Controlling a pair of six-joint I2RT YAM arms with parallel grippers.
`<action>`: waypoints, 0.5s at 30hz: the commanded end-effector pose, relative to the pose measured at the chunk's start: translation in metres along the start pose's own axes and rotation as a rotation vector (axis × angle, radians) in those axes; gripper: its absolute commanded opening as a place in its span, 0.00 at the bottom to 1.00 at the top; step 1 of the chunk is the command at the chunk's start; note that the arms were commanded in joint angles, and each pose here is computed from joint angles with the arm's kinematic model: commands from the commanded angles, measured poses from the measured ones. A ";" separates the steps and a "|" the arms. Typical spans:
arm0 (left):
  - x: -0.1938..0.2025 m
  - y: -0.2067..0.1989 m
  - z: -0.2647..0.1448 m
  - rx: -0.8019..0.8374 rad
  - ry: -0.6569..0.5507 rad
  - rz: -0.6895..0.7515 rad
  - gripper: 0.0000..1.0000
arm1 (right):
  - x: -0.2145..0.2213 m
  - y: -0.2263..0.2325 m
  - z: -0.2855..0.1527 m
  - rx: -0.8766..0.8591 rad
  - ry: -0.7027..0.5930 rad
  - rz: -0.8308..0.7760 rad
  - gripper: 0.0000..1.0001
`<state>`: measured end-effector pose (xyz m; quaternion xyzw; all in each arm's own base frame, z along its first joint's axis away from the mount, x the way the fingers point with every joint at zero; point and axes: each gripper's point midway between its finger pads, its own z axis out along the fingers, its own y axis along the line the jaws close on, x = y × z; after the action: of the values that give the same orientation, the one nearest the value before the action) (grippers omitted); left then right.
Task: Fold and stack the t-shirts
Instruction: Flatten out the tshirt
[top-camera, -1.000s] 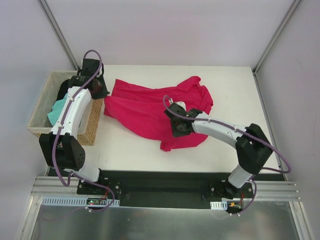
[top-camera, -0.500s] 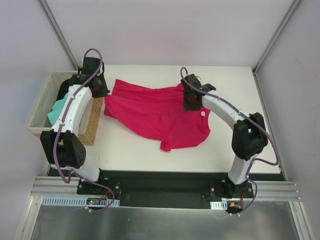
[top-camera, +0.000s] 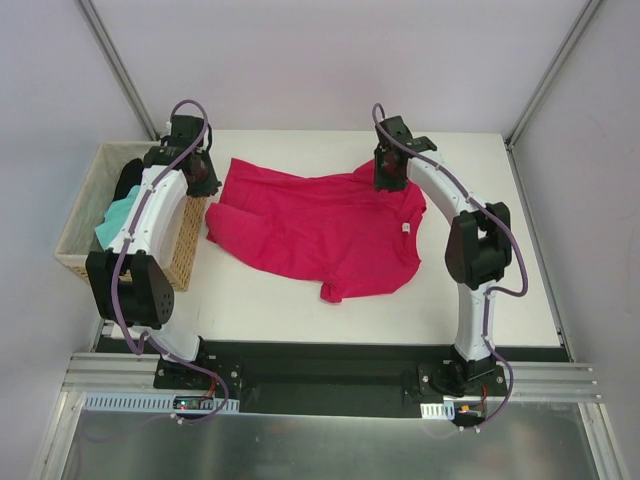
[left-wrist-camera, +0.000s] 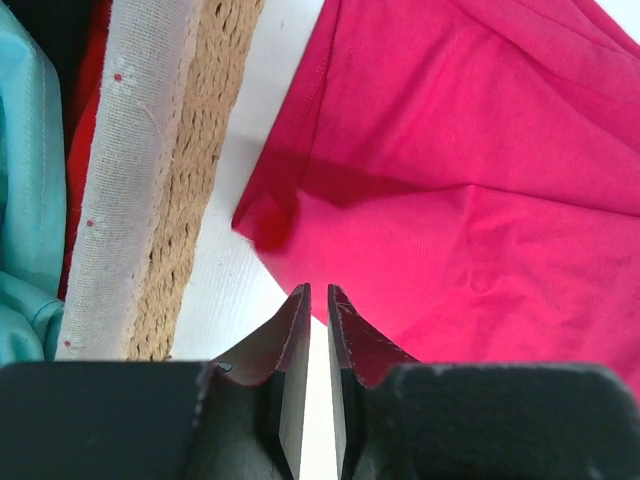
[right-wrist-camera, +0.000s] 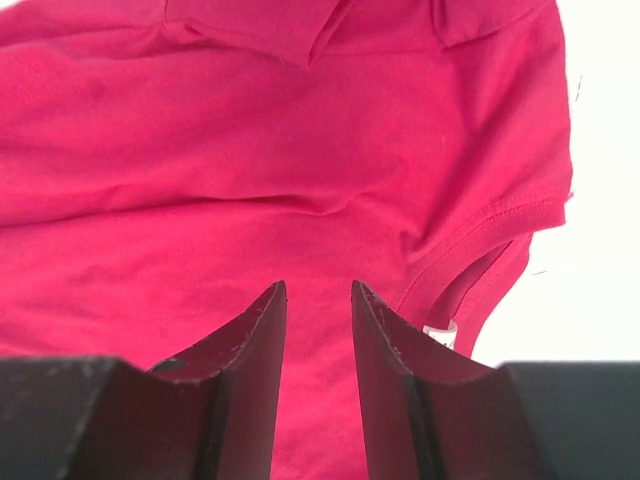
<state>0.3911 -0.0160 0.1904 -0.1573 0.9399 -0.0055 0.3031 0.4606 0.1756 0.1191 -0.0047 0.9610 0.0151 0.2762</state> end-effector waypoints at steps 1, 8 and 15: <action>-0.003 0.007 -0.005 -0.026 -0.016 -0.035 0.11 | -0.010 0.002 -0.008 -0.029 -0.009 -0.006 0.36; 0.009 0.011 -0.007 -0.033 0.004 -0.049 0.07 | -0.007 -0.006 -0.007 -0.027 -0.010 0.007 0.36; 0.021 0.010 -0.003 -0.025 0.044 -0.050 0.08 | 0.015 -0.015 -0.010 -0.021 0.026 0.031 0.36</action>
<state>0.3811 -0.0167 0.1748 -0.1714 0.9447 -0.0049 0.2796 0.4562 0.1660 0.1050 0.0008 0.9664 0.0195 0.2562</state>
